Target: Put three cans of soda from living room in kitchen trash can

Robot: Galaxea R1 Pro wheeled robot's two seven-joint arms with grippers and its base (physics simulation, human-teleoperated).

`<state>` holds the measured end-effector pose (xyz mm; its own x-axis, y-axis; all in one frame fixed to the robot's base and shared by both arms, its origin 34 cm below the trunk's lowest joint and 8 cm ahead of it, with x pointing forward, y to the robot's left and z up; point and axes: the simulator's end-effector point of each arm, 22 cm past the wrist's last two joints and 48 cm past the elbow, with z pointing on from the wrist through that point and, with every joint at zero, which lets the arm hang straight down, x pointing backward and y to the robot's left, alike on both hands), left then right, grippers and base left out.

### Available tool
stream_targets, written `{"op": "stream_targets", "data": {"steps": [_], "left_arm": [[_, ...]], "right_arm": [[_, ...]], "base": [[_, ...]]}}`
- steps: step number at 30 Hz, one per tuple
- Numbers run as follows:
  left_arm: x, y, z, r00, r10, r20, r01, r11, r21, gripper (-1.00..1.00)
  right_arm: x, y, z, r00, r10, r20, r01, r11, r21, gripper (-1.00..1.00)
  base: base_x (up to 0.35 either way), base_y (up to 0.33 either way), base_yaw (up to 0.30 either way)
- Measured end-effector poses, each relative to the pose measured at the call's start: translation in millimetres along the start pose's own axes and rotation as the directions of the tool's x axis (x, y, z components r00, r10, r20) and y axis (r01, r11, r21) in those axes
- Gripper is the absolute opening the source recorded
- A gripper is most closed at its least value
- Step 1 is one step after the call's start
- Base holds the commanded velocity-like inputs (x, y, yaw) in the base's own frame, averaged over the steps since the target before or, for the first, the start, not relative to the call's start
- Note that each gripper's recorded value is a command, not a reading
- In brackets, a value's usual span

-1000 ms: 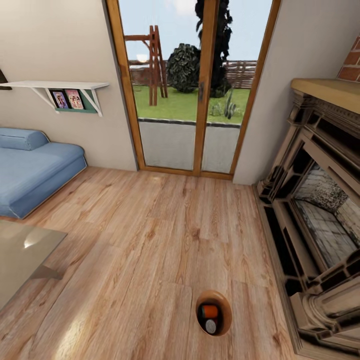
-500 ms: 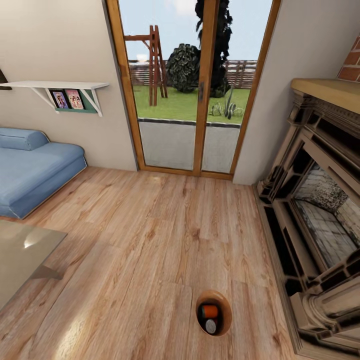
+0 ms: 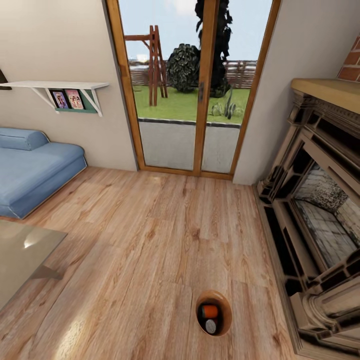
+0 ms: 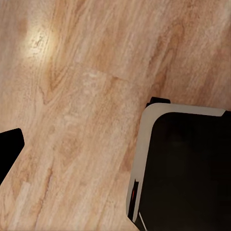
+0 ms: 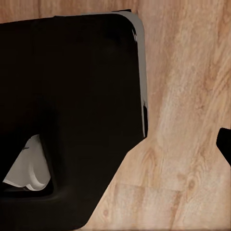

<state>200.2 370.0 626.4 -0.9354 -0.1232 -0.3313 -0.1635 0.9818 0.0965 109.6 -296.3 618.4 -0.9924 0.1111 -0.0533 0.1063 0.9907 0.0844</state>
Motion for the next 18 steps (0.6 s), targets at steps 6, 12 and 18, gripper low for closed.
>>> {"op": "stream_targets", "data": {"steps": [6,12,18], "left_arm": [[0.0,0.1,0.0,1.0,0.0,0.0,0.0,1.0,-0.001,1.0],[0.0,0.1,0.0,1.0,0.0,0.0,0.0,1.0,0.0,1.0],[0.0,0.0,0.0,1.0,0.001,0.0,-0.001,1.0,0.0,1.0]], "right_arm": [[6.1,0.7,-0.9,1.0,0.003,-0.013,-0.003,1.0,-0.001,1.0],[7.2,0.6,-1.0,1.0,0.005,-0.015,-0.005,1.0,-0.001,1.0],[7.6,0.8,-1.1,1.0,0.004,-0.016,-0.004,1.0,-0.002,1.0]], "base": [[0.0,0.0,0.0],[0.0,0.0,0.0],[0.0,0.0,0.0]]}}
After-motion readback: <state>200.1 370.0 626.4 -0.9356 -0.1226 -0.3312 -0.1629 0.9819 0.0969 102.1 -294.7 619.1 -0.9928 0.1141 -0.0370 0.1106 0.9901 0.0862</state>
